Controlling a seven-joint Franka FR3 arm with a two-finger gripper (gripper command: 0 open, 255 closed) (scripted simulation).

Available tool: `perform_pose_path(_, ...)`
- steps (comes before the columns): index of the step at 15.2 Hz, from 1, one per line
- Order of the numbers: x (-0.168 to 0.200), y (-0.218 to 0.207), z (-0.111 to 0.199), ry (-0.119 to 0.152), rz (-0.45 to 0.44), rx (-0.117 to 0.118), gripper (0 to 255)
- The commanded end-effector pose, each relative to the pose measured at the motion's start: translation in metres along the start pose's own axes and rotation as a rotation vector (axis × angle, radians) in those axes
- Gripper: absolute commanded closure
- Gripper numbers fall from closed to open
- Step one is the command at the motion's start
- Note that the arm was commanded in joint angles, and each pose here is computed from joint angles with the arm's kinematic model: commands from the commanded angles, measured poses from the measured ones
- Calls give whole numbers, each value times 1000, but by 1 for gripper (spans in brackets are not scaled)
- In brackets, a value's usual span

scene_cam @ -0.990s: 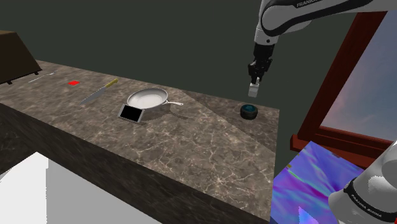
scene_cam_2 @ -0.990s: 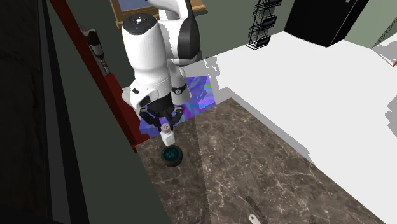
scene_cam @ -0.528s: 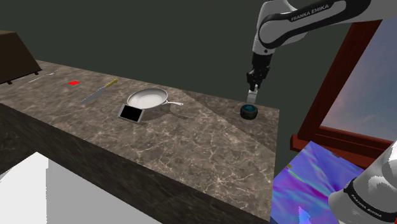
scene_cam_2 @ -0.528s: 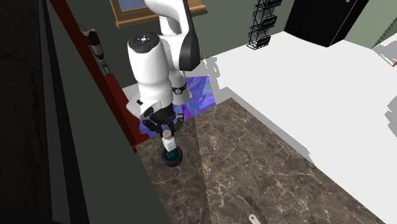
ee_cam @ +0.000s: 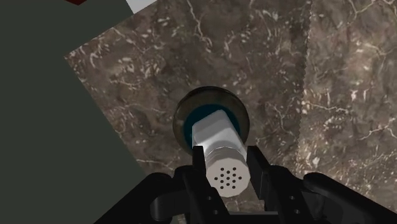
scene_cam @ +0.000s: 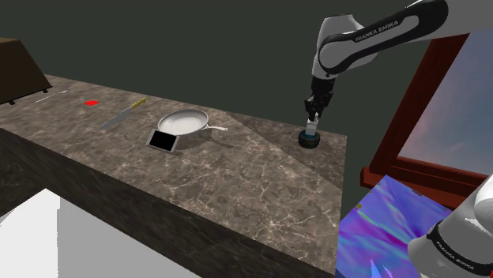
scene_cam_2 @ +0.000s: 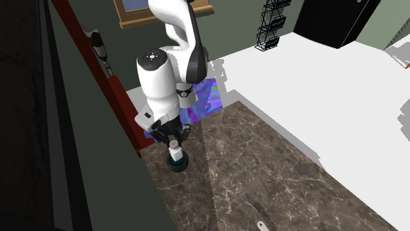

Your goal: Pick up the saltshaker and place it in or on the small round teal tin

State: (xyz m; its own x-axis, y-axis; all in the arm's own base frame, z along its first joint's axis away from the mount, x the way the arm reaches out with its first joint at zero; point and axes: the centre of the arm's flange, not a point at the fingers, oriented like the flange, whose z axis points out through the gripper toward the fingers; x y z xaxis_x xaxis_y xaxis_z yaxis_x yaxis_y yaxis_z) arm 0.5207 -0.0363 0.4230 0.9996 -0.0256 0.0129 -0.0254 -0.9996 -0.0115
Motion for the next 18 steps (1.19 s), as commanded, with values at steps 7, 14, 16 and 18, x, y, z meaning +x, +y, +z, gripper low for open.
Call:
perform_pose_path(7, 0, 0, 3, 0, 0, 0, 255)
perform_pose_path(14, 0, 0, -11, 1, 0, 0, 0)
perform_pose_path(16, 0, 0, -37, 1, 0, 0, 0)
perform_pose_path(18, 0, 0, -47, 1, 0, 0, 0)
